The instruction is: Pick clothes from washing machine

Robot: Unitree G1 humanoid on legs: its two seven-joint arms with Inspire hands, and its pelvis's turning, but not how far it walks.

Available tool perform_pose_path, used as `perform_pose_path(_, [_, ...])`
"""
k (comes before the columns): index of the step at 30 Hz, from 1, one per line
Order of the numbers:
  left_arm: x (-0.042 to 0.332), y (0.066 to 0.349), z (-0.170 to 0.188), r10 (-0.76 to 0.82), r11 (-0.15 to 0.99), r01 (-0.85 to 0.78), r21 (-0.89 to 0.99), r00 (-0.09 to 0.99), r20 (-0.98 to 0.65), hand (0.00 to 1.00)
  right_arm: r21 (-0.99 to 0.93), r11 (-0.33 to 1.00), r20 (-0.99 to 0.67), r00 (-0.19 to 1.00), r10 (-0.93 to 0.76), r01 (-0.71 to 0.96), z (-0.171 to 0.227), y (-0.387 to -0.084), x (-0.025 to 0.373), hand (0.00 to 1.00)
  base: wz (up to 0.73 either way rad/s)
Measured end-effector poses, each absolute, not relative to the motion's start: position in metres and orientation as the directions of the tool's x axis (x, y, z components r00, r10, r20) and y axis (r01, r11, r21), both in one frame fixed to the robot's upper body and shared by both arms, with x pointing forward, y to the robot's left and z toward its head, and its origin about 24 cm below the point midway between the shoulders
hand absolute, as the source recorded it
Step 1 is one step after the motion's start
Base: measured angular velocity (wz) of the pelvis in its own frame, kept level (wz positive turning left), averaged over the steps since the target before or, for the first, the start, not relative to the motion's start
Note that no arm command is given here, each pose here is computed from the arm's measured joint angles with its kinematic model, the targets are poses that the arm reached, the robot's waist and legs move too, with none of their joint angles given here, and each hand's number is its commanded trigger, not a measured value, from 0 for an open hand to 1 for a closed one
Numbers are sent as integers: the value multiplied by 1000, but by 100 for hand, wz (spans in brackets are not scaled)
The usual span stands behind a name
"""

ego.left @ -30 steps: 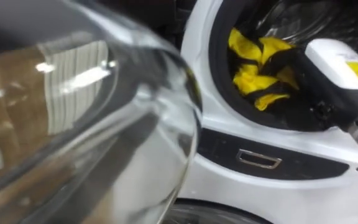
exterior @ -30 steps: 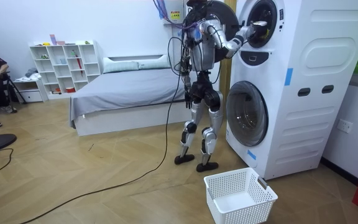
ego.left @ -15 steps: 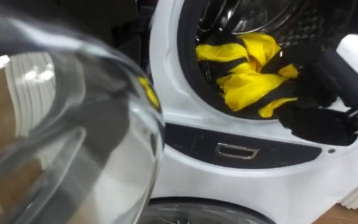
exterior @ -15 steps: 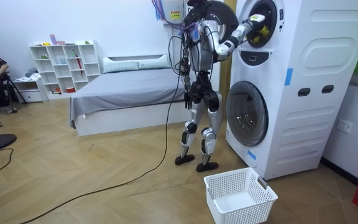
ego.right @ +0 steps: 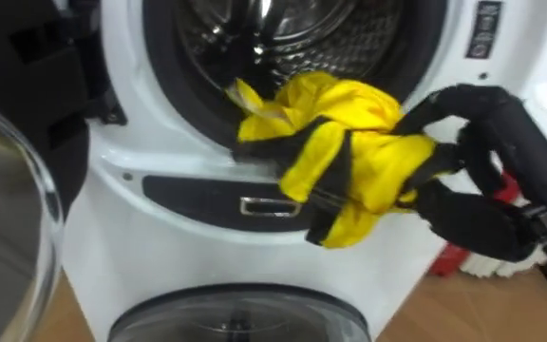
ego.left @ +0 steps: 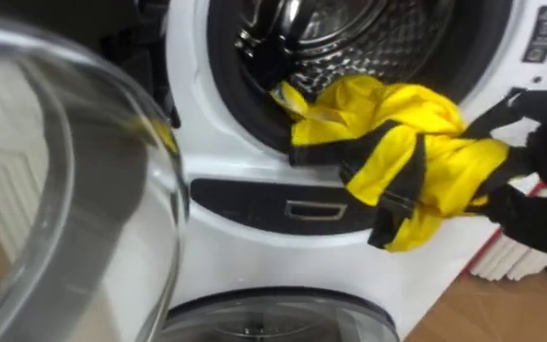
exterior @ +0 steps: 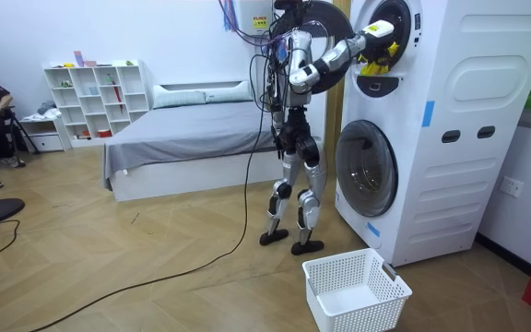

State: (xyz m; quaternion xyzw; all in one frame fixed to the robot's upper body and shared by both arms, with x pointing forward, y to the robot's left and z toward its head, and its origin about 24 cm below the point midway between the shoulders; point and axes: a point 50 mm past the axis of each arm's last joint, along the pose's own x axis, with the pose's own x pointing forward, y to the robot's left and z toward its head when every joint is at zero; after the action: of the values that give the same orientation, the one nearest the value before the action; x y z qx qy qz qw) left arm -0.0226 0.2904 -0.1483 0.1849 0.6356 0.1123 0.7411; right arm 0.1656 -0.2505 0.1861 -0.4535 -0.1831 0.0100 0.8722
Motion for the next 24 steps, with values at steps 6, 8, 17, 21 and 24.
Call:
perform_pose_path(6, [-23,293,-148,420,899,64,434,160,-893,0,-799,593,211,970,118,102,166,-265,162,100,-32])
perform_pose_path(8, [-19,295,-147,423,897,64,438,166,-891,0,-813,576,151,987,59,90,156,-275,160,100,-32])
perform_pose_path(17, [6,304,-146,443,881,94,463,175,-879,0,-867,498,-106,976,-189,2,114,-312,149,100,-47])
perform_pose_path(21, [27,297,-148,416,877,161,454,222,-882,0,-862,508,-169,947,-275,-7,97,-330,156,100,5])
perform_pose_path(24, [40,296,-148,412,876,165,454,235,-880,0,-839,543,-249,918,-310,-44,78,-335,167,100,-21])
